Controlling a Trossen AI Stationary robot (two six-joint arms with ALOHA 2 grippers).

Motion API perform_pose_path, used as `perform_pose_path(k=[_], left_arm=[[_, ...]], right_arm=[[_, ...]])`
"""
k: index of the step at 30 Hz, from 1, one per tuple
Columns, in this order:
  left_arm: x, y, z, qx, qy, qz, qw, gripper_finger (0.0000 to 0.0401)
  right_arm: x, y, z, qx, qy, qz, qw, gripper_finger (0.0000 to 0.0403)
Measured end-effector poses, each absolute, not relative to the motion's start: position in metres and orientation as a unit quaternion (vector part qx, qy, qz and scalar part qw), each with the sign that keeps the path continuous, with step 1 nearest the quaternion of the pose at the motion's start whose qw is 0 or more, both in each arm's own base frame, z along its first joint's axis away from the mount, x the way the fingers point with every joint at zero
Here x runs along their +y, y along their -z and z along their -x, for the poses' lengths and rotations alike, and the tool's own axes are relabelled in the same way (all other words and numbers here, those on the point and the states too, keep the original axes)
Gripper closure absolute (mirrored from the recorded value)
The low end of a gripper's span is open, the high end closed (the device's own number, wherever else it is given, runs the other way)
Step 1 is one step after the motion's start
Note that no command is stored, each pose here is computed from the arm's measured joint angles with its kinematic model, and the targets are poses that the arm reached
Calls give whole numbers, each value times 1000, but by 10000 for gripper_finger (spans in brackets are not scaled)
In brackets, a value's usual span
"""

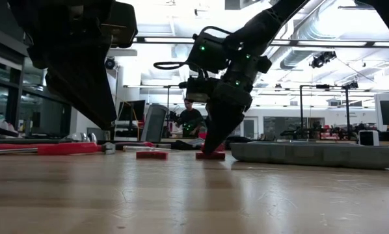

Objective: Prefit tool cases
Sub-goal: Put the orange screwdriver bit set into the gray tool box

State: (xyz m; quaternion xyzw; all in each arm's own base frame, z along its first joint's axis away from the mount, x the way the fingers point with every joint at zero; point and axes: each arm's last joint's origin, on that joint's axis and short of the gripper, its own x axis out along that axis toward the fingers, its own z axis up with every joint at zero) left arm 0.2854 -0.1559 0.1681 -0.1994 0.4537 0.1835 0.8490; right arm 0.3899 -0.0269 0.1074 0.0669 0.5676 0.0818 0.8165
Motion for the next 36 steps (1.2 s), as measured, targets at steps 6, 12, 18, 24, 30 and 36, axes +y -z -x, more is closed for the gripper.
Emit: perform_pose_path(k=[6,12,18,24,30,36], left_arm=[[-156,-168,-285,454,-183,200,849,243],[-156,-168,-285,453,-186,205,848,243],[-156,-168,-285,452,-187,206,847,243],[-157,-168,-285,453,-186,205,848,243],[-157,-168,-285,452,-187,205,848,243],[-157,-168,-285,452,-187,205,848,243]], right_arm=[[-22,-105,-389,577,-85,-50,811,180],[-10,-105,-389,580,-79,-33,810,180],[-1,-105,-389,584,-61,-13,809,198],[1,-104,-386,596,-59,-20,800,248],[1,-105,-386,599,-54,-26,799,327],[1,-105,-386,597,-38,-43,800,328]])
